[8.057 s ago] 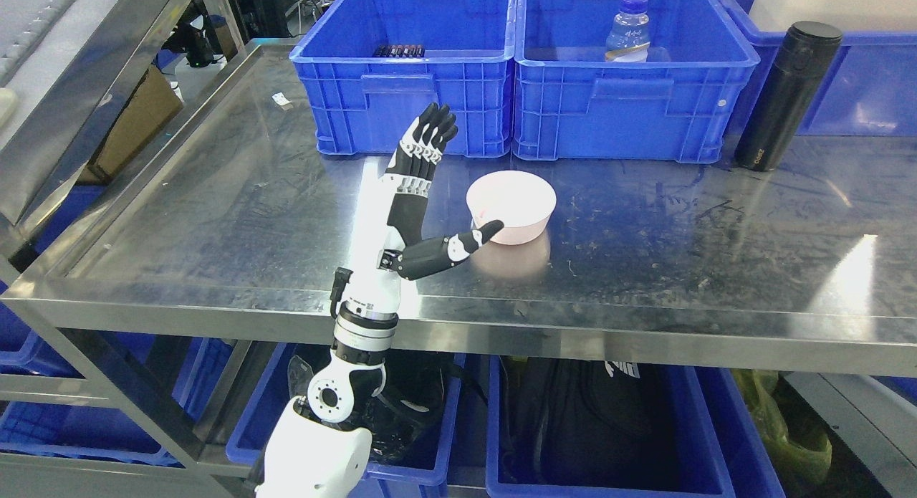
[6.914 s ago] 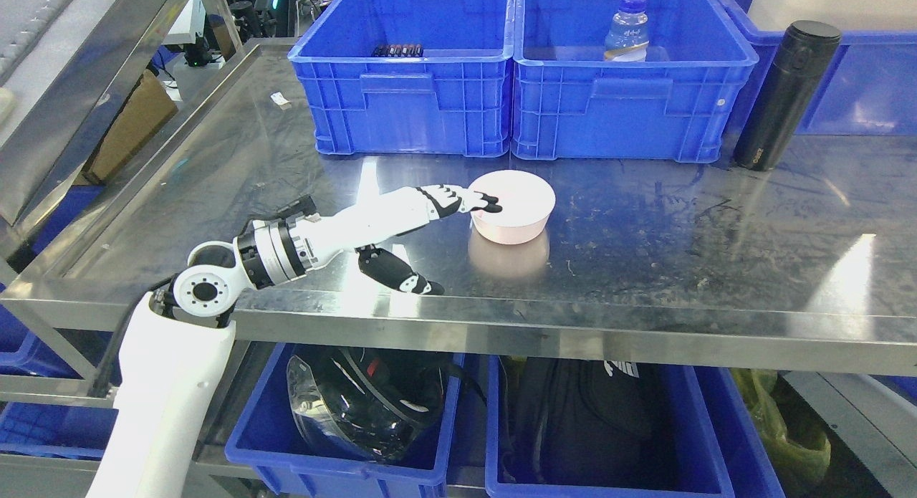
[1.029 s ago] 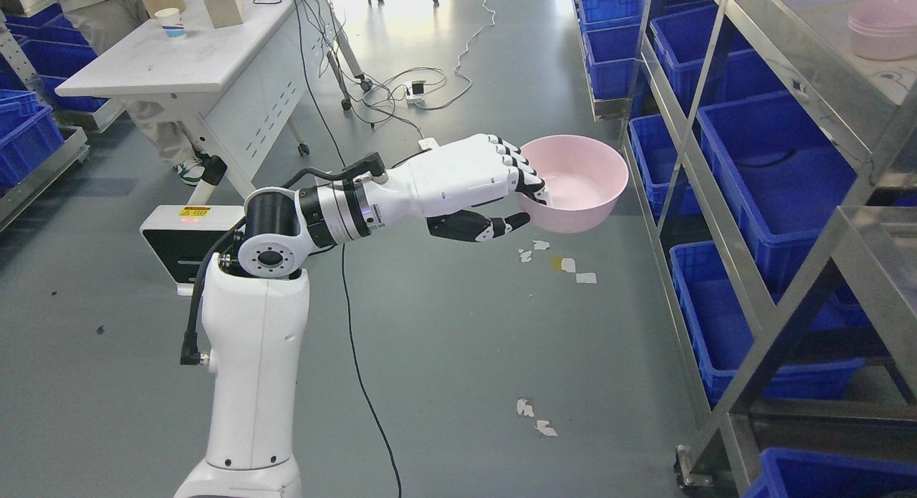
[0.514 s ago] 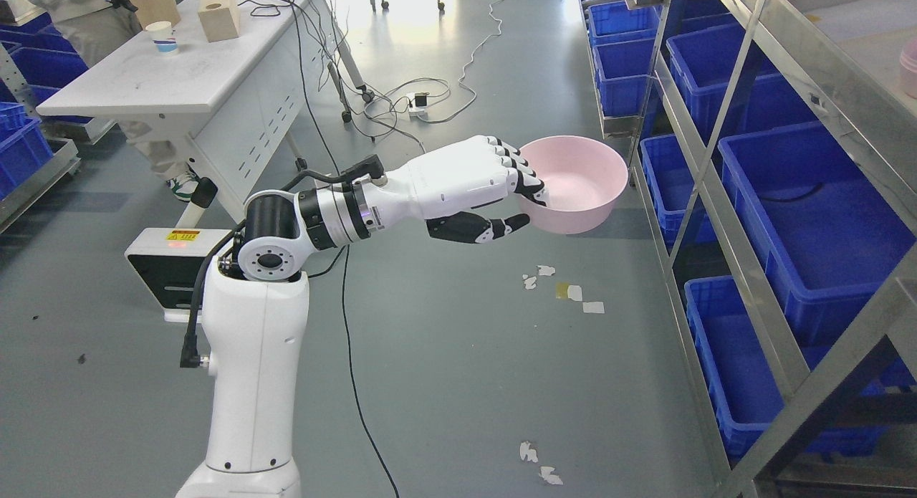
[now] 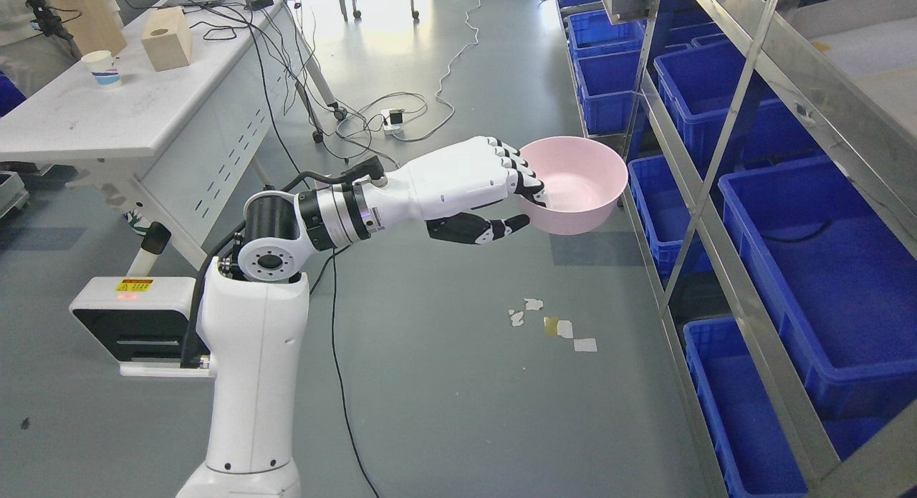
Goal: Stack pink IKEA bowl on shelf middle layer
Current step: 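Hold the pink bowl in the left hand while the robot turns to the other shelf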
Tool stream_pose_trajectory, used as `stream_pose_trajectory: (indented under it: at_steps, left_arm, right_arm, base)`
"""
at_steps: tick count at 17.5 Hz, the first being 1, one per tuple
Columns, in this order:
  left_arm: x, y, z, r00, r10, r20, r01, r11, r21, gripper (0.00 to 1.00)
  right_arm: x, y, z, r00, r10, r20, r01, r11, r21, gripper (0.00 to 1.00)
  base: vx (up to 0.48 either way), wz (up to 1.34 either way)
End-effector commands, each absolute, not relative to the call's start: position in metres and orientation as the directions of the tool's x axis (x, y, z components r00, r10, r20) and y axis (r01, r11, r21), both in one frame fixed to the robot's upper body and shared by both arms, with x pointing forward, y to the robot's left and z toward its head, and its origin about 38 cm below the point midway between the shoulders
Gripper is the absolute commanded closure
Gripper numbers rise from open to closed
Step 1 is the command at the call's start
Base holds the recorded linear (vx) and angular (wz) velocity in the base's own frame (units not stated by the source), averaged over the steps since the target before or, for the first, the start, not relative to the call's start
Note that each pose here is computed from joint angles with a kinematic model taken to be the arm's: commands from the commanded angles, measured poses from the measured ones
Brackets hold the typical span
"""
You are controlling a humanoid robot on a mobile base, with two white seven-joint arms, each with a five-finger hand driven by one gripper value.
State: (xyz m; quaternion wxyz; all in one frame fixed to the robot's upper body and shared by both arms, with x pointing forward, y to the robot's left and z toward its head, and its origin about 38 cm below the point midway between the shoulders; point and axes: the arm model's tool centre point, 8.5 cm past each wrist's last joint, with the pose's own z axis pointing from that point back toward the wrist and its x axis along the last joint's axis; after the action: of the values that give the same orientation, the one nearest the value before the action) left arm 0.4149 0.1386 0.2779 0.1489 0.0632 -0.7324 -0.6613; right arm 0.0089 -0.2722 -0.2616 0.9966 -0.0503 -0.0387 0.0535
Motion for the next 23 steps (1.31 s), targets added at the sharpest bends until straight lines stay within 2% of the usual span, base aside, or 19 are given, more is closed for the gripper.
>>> stream_pose_trajectory:
  at_steps: [1,23]
  left_arm:
    - [0.4150,0.1425,0.2772,-0.947,-0.296,0.127,0.101,0.101,0.990,0.96]
    - [0.4156,0.1424,0.2801,-0.947,-0.295,0.127,0.092,0.130,0.987,0.96]
  right_arm:
    - [0.0120,-0.2832,-0.2607,0.990,0.113,0.083,-0.102,0.987,-0.123,0.00]
    - [0.0130,-0.2832,-0.2607,0.990,0.113,0.084,-0.102,0.987,-0.123,0.00]
  base:
    - [0.374,0.00]
    - [0.300,0.09]
